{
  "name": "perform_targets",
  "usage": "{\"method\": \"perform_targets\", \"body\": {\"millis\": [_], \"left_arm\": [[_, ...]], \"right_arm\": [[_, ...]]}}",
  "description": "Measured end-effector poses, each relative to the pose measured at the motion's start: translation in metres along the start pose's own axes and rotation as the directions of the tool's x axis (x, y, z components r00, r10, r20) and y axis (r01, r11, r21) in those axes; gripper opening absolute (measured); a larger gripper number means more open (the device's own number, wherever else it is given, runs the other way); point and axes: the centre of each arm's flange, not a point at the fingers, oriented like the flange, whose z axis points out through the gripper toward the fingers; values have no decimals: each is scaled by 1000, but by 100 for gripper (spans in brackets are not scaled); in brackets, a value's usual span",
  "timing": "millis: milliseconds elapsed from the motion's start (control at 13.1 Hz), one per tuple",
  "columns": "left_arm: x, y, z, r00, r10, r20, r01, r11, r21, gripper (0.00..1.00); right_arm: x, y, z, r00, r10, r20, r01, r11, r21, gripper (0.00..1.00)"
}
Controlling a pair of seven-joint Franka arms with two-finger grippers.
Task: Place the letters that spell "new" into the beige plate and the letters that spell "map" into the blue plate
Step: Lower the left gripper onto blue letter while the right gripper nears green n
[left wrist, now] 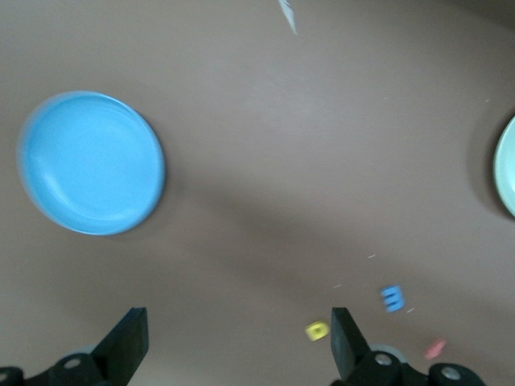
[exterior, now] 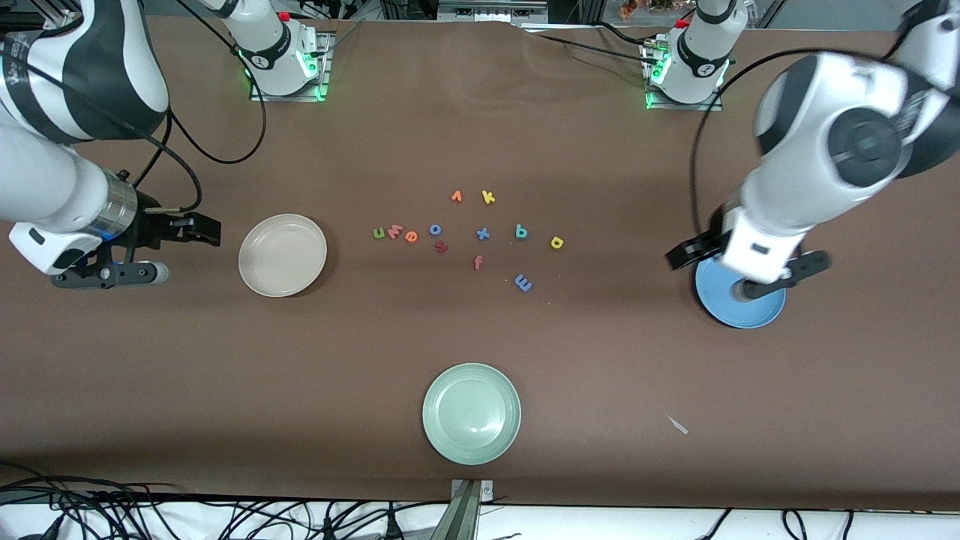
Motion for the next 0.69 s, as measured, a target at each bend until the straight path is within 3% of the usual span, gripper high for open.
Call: {"method": "perform_targets", "body": {"millis": [381,686], "left_arm": [[-22,73,87,984,-177,-12,177,984,-38,100],[-40,108,148,977,-211,0,211,976,-50,100]], "right_arm": [[-4,-55,8,996,-90,25,90,996,-3,100],[0,-87,27,996,-78,32,78,997,10,100]]}}
